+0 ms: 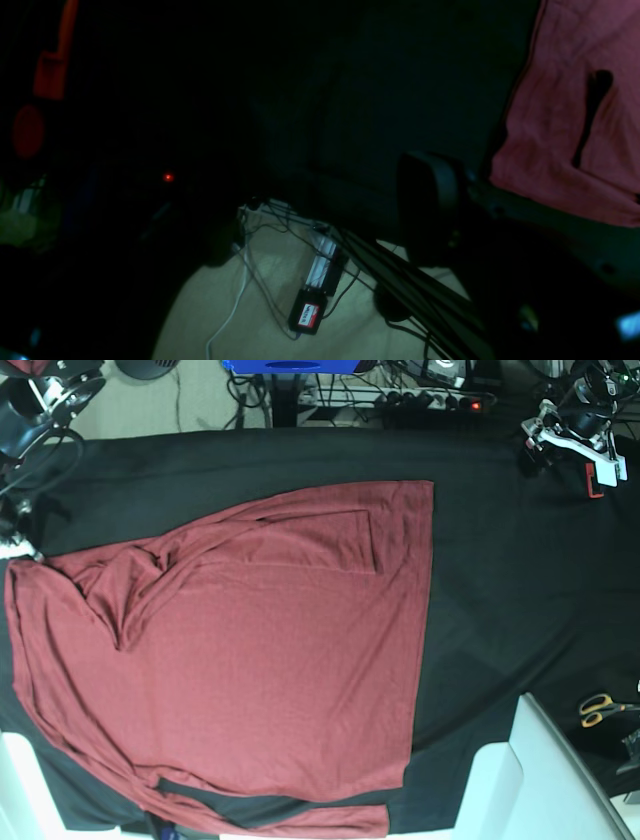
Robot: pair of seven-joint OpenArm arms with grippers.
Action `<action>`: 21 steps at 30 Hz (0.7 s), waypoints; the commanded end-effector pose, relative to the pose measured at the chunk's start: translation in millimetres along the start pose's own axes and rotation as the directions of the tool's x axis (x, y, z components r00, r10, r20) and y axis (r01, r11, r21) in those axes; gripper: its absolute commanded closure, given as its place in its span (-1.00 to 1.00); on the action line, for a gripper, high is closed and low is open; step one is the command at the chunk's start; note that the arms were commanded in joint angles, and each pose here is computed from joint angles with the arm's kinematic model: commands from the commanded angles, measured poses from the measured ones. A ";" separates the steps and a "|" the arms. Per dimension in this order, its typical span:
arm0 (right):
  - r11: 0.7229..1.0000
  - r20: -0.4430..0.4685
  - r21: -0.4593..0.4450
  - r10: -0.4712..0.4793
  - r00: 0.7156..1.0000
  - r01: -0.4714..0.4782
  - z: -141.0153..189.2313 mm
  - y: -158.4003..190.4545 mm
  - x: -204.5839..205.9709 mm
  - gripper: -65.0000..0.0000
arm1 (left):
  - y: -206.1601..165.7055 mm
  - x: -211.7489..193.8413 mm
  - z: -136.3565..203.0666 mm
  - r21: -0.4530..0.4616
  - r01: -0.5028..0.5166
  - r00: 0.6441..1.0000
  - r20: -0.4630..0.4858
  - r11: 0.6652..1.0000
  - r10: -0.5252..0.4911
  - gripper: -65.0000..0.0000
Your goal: Fold the T-shirt properly
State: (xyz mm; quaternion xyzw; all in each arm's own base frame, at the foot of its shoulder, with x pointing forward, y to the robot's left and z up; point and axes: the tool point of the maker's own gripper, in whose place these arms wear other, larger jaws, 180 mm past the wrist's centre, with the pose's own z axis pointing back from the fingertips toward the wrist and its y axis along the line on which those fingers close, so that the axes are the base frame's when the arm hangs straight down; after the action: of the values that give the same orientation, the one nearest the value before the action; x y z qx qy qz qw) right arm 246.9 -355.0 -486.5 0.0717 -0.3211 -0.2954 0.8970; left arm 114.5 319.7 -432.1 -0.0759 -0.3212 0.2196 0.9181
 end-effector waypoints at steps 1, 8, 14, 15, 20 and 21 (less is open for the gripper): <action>1.000 0.063 0.011 0.009 0.998 -0.010 3.7 0.6 24.4 0.98 | 0.5 10.7 3.7 -0.004 0.018 0.999 0.033 1.000 -0.018 -0.45; 1.000 0.058 0.016 0.011 0.998 -0.012 2.0 2.9 23.6 0.98 | 0.7 10.6 3.7 -0.003 0.019 0.999 0.032 1.000 -0.019 -0.45; 0.999 0.114 0.034 0.005 0.993 -0.009 -2.0 10.8 41.5 0.98 | 1.0 10.0 4.0 -0.002 0.019 0.999 0.031 1.000 -0.019 -0.45; 0.999 0.116 0.044 0.004 0.993 -0.009 -4.7 14.8 46.3 0.98 | 1.0 10.0 4.0 -0.002 0.019 0.999 0.031 1.000 -0.019 -0.45; 0.996 0.083 0.080 0.026 0.996 -0.032 -17.4 29.0 51.9 0.98 | 1.2 9.4 4.2 -0.002 0.019 0.999 0.030 1.000 -0.019 -0.45; 0.996 0.089 0.086 0.025 0.996 -0.032 -19.0 32.0 53.6 0.98 | 1.2 9.4 4.2 -0.002 0.019 0.999 0.030 1.000 -0.019 -0.45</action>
State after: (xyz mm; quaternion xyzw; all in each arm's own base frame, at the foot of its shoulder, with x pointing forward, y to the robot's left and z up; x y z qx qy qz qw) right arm 292.4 -346.3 -481.7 0.1012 -0.3409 -0.2753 0.8932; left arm 114.3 319.8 -432.1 -0.0759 -0.3210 0.2194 0.9182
